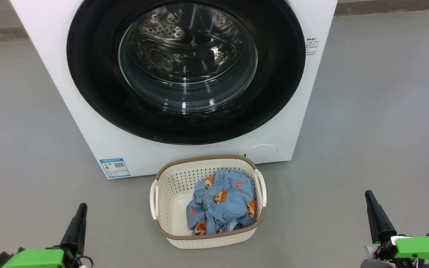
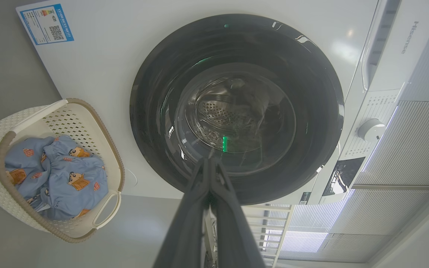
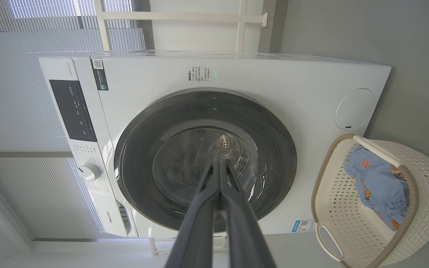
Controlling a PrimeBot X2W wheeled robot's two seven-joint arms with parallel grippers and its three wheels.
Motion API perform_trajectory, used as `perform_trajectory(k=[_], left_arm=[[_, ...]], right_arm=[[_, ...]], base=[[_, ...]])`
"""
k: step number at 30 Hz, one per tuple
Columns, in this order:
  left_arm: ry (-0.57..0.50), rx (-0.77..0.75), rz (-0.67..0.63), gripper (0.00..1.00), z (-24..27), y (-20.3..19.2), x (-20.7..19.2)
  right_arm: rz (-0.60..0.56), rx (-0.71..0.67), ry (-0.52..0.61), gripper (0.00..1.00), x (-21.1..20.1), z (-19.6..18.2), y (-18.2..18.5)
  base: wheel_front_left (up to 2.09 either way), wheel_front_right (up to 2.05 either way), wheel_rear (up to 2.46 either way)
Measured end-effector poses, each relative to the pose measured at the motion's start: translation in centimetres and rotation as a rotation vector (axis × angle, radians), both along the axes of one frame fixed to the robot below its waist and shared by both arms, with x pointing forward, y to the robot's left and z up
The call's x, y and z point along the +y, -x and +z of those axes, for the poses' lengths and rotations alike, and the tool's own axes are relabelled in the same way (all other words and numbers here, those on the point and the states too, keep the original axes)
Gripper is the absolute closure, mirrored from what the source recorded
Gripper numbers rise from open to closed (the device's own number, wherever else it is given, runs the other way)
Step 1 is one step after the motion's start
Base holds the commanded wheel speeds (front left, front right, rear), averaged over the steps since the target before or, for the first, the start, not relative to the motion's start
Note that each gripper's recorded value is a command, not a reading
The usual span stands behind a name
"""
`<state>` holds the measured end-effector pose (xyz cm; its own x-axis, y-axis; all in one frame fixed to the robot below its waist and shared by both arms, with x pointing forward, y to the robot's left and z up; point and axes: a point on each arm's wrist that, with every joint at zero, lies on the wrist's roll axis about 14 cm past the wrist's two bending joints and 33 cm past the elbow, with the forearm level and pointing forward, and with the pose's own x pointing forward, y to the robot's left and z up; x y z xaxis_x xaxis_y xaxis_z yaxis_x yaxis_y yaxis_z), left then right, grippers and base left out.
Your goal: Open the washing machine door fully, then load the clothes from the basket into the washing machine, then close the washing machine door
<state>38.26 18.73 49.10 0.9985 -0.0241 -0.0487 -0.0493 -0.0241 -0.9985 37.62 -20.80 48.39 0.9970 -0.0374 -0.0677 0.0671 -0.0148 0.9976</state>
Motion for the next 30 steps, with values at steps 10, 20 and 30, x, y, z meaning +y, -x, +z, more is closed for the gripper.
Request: perform_trajectory(k=[10, 20, 30], left_arm=[[0.016, 0.058, -0.002, 0.00, -1.9, 0.8, -0.4], [0.019, 0.093, 0.001, 0.00, -3.1, 1.5, -0.7], [-0.071, 0.077, 0.000, 0.00, -2.5, 1.2, -0.6]], right_arm=[[-0.005, 0.061, -0.014, 0.00, 0.1, -2.0, 0.9], [-0.017, 0.101, 0.002, 0.00, 0.1, -3.3, 1.7], [-0.015, 0.082, 0.107, 0.00, 0.0, -2.4, 1.0]], base=[[0.00, 0.00, 0.00], [0.00, 0.00, 0.00], [0.00, 0.00, 0.00]])
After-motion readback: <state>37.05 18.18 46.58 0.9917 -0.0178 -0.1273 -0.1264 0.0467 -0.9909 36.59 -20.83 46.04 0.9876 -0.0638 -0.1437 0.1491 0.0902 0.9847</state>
